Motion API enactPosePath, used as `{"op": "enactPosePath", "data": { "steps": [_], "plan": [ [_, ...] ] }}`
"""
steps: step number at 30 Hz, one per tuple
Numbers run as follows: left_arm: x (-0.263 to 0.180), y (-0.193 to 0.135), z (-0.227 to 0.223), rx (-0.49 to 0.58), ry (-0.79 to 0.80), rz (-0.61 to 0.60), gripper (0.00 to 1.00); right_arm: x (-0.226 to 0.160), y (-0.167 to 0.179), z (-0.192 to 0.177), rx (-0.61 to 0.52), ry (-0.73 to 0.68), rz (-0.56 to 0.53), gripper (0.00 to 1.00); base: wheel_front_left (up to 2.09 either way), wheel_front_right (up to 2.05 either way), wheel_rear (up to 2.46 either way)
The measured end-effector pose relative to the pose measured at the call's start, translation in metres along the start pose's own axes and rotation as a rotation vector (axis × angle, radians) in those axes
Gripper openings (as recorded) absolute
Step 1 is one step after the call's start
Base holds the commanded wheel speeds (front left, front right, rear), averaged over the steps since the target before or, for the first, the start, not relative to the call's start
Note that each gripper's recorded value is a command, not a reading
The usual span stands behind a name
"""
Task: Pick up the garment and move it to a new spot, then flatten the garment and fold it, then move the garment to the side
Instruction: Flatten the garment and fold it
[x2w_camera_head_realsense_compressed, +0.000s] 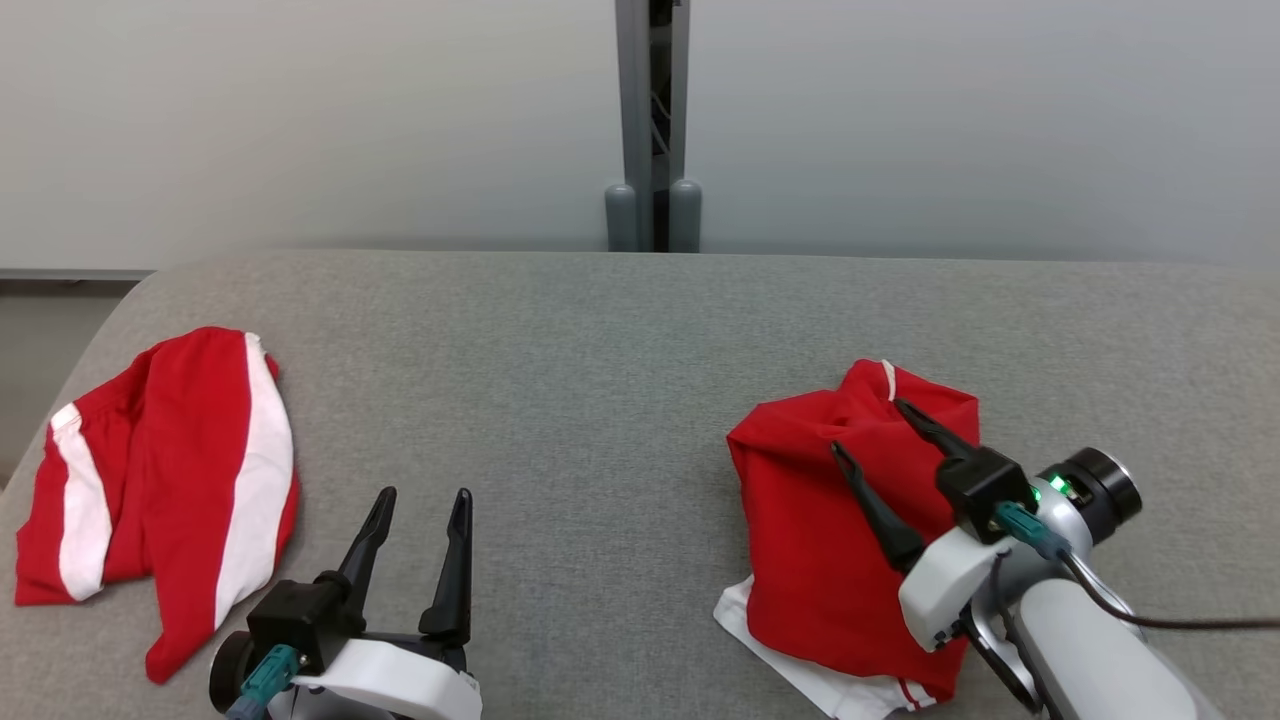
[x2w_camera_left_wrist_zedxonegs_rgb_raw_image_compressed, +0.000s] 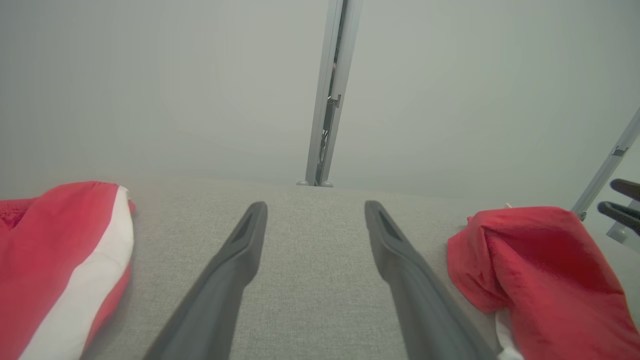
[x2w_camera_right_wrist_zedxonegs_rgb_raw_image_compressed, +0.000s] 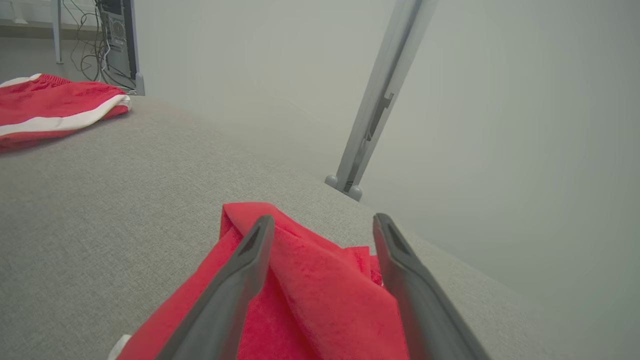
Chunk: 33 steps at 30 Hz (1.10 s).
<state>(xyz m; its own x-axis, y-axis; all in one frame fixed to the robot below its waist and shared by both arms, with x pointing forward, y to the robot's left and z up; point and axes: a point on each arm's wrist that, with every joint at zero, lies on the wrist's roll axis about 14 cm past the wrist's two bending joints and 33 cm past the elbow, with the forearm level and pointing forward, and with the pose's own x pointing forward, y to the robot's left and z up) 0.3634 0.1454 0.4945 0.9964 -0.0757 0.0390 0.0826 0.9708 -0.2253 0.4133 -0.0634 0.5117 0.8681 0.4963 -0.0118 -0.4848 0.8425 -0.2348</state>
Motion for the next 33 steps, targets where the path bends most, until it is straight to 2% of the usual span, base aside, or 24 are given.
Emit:
{"op": "enactPosePath", "data": {
  "steps": [8, 14, 15, 16, 20, 26, 27, 33],
  "plan": [
    [-0.004, 0.013, 0.003, -0.005, -0.007, 0.041, 1.0, 0.029, 0.018, -0.02, -0.081, 0.151, 0.147, 1.0, 0.0, 0.0, 0.0],
    [-0.01, 0.024, 0.004, -0.004, -0.01, 0.078, 1.0, 0.036, 0.027, -0.038, -0.111, 0.268, 0.212, 1.0, 0.0, 0.0, 0.0],
    [-0.011, 0.025, 0.004, -0.005, -0.011, 0.081, 1.0, 0.036, 0.029, -0.04, -0.113, 0.282, 0.22, 0.45, 0.0, 0.0, 0.0],
    [-0.012, 0.026, 0.005, -0.005, -0.012, 0.083, 1.0, 0.036, 0.03, -0.043, -0.109, 0.295, 0.225, 0.0, 0.0, 0.0, 0.0],
    [-0.013, 0.027, 0.006, -0.007, -0.018, 0.088, 1.0, 0.038, 0.032, -0.036, -0.106, 0.273, 0.241, 0.0, 0.0, 0.0, 0.0],
    [-0.013, 0.026, 0.009, -0.007, -0.027, 0.086, 1.0, 0.051, 0.028, 0.002, -0.076, 0.123, 0.229, 0.0, 0.0, 0.0, 0.0],
    [-0.013, 0.025, 0.01, -0.007, -0.03, 0.082, 1.0, 0.057, 0.025, 0.024, -0.072, 0.046, 0.219, 0.0, 0.0, 0.0, 0.0],
    [-0.011, 0.021, 0.013, -0.007, -0.039, 0.07, 1.0, 0.075, 0.014, 0.107, -0.063, -0.209, 0.183, 0.0, 0.0, 0.0, 0.0]
  ]
}}
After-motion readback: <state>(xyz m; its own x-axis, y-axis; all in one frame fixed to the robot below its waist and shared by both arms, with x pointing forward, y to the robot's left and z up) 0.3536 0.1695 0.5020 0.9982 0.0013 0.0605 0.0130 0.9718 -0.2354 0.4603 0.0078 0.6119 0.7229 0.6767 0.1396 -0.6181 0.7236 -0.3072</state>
